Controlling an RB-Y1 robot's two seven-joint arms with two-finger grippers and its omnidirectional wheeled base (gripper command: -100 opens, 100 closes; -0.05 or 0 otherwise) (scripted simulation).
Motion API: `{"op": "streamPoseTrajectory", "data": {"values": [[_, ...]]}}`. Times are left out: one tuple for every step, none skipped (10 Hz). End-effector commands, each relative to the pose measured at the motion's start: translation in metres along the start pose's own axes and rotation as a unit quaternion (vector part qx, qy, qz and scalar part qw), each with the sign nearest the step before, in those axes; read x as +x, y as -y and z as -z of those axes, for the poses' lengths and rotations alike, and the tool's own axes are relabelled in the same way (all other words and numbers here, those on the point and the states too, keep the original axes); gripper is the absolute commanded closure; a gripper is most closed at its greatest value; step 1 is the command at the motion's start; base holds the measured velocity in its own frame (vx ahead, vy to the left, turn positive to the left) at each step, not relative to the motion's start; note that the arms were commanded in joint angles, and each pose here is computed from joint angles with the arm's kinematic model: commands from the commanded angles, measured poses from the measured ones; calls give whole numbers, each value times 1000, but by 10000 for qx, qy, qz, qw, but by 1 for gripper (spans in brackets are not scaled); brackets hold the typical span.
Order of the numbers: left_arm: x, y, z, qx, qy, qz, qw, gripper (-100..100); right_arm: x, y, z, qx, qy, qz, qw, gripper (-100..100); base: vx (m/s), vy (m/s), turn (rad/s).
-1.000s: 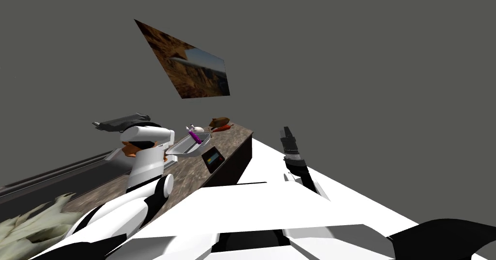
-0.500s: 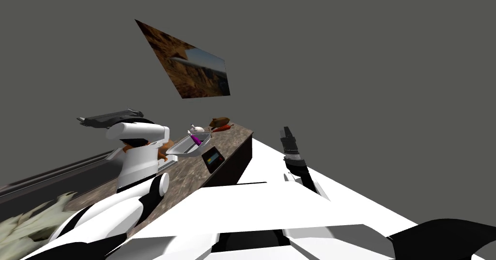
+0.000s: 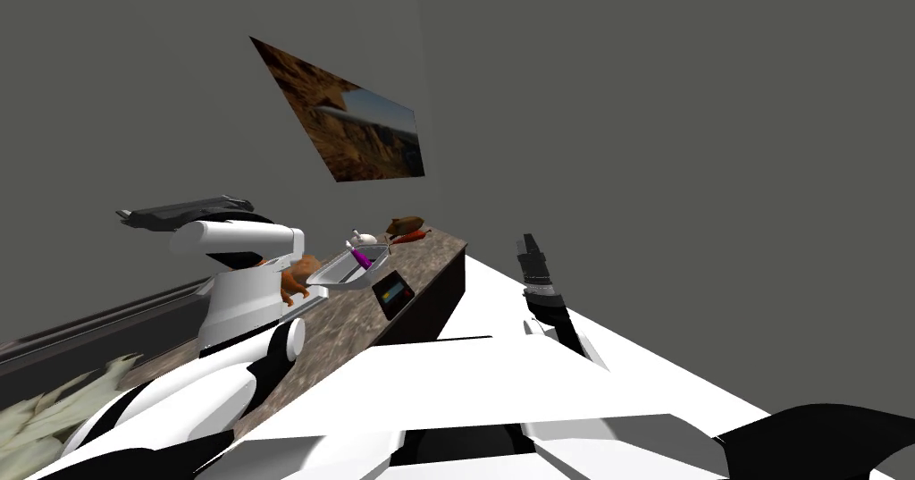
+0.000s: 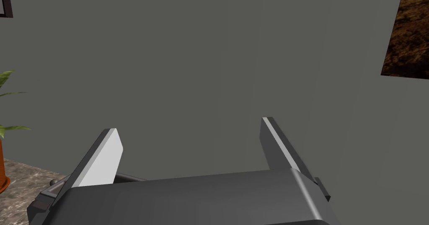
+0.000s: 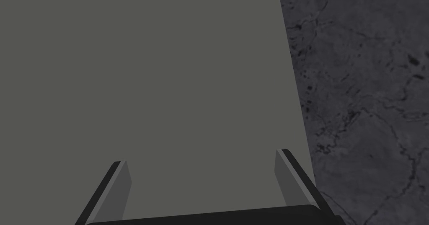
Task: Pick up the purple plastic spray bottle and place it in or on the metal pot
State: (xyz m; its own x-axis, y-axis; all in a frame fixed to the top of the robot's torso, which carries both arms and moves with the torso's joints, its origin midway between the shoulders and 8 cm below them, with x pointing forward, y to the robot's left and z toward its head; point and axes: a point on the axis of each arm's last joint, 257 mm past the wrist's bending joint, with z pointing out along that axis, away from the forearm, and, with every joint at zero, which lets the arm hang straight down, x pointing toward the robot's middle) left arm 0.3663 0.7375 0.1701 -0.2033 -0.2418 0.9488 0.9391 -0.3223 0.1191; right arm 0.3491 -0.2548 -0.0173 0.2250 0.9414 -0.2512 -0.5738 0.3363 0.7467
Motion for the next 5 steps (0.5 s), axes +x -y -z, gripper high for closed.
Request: {"op": "streamPoseTrajectory", "data": {"values": [[0,0,0,0,0,0,10000,0,0,0,0,0,0,0,10000,0,0,0,0],[0,0,0,0,0,0,10000,0,0,0,0,0,0,0,10000,0,0,0,0],[0,0,0,0,0,0,10000,0,0,0,0,0,0,0,10000,0,0,0,0],[0,0,0,0,0,0,10000,0,0,0,0,0,0,0,10000,0,0,0,0],[0,0,0,0,0,0,10000,0,0,0,0,0,0,0,10000,0,0,0,0]]}}
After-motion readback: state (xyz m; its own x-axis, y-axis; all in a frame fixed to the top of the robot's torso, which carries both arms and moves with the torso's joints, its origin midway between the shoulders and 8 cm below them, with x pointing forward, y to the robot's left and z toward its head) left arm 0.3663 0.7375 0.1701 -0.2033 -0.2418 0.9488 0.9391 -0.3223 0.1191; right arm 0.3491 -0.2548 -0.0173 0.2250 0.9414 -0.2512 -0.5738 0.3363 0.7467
